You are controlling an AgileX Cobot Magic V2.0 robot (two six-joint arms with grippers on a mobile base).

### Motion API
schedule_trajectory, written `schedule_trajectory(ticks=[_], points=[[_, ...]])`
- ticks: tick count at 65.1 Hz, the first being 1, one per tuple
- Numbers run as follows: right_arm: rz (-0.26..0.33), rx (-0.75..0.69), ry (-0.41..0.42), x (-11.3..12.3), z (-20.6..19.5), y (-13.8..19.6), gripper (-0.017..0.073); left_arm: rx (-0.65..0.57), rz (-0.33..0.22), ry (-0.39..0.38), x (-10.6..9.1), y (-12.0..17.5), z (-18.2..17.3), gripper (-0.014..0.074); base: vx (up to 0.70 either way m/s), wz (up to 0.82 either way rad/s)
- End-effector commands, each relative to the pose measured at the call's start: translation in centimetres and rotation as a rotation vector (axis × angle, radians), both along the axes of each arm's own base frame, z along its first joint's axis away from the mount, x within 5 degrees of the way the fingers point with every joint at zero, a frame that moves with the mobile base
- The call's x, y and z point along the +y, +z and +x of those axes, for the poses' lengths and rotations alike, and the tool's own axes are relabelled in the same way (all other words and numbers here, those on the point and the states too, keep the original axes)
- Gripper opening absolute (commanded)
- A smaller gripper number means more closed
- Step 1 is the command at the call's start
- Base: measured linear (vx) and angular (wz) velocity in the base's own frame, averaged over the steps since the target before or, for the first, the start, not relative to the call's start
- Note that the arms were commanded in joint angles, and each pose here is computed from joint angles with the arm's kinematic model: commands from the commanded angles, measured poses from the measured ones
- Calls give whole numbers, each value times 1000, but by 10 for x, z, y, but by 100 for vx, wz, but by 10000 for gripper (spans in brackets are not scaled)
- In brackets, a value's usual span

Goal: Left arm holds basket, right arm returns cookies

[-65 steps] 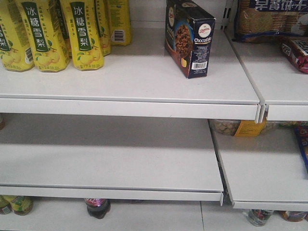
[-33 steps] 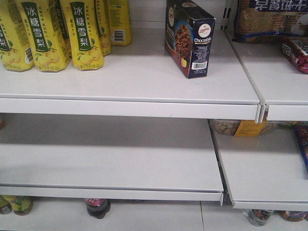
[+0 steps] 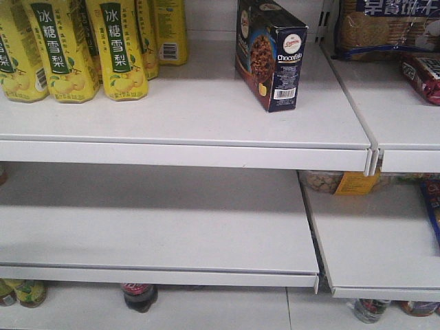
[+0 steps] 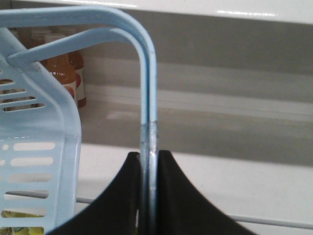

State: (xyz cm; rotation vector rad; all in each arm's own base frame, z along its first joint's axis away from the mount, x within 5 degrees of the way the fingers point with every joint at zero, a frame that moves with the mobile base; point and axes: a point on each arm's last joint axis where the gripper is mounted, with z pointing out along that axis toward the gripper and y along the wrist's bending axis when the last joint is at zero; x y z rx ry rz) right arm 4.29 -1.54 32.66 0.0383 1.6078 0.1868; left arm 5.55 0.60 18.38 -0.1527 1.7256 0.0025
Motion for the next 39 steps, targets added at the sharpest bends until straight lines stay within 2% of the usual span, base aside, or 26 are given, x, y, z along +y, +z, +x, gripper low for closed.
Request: schedule_trajectory(ticks=[1,17,39], points=[[-21,-64,13,1,0,12,-6,-95,53,-10,0,14,-1,-3,0,0],[-21,-64,13,1,0,12,-6,-89,79,-14,-1,13,-1,-3,0,0],[-21,-64,13,1,0,12,-6,-90,73,-14,-1,13,-1,-3,0,0]])
